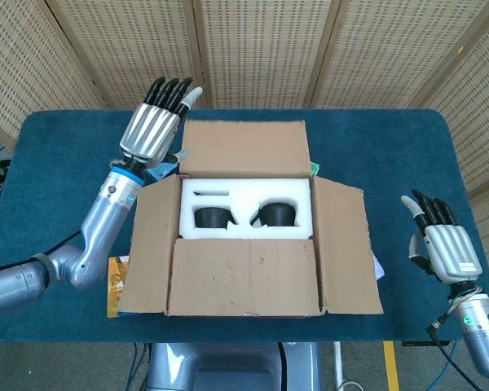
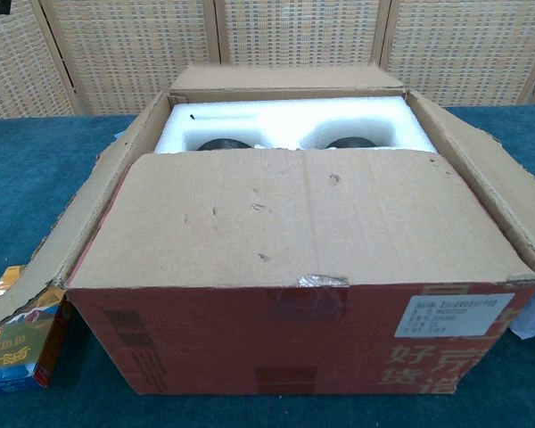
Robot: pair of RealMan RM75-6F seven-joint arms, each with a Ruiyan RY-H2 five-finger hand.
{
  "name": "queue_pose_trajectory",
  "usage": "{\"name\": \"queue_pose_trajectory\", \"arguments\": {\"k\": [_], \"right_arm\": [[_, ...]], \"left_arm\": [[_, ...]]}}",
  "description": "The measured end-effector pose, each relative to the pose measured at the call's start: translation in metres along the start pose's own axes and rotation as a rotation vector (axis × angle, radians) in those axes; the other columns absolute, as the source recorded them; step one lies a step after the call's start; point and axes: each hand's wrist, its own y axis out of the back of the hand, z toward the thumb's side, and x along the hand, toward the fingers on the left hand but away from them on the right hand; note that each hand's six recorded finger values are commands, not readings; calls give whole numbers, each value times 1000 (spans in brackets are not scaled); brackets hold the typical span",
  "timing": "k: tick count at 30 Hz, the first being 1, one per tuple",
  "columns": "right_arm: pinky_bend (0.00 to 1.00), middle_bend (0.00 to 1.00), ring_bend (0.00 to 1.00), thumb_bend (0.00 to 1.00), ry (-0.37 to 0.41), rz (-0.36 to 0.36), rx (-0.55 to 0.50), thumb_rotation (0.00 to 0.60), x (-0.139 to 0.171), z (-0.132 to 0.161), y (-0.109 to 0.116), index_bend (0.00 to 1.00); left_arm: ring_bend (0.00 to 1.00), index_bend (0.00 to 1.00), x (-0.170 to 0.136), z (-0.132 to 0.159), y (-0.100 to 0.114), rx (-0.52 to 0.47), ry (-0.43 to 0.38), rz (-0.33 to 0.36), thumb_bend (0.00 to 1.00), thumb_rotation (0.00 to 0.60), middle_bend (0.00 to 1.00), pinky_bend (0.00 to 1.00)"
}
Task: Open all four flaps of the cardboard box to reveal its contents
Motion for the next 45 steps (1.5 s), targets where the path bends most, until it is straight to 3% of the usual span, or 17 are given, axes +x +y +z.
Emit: {"name": "queue_pose_trajectory", "arguments": {"k": [3, 13, 19, 23, 35, 45], "right_arm": [[0, 0, 0, 854, 2, 2, 0, 600, 0, 1, -1, 0], [0, 0, 0, 852, 11, 5, -1, 600, 1, 6, -2, 0], [0, 0, 0, 854, 10, 9, -2, 600, 3, 7, -3, 0], [0, 0, 0, 853, 10, 10, -3, 600, 3, 8, -4, 0], [0, 0, 0, 852, 1, 13, -7, 600, 5, 6, -5, 0], [0, 0, 0, 853, -3, 17, -13, 600, 6, 3, -6, 0]], "left_arm": [[0, 20, -14, 1, 1, -40, -34, -34, 244, 547, 0, 0], [0, 251, -58, 1, -14, -141, -110, -161, 341, 570, 0, 0], [0, 330, -77, 5, -29, -195, -137, -231, 353, 390, 0, 0], [0, 344, -86, 8, -36, -223, -148, -265, 338, 357, 0, 0], [0, 403, -105, 23, -56, -293, -183, -361, 304, 343, 0, 0], [0, 406, -120, 39, -75, -281, -224, -422, 270, 341, 0, 0]]}}
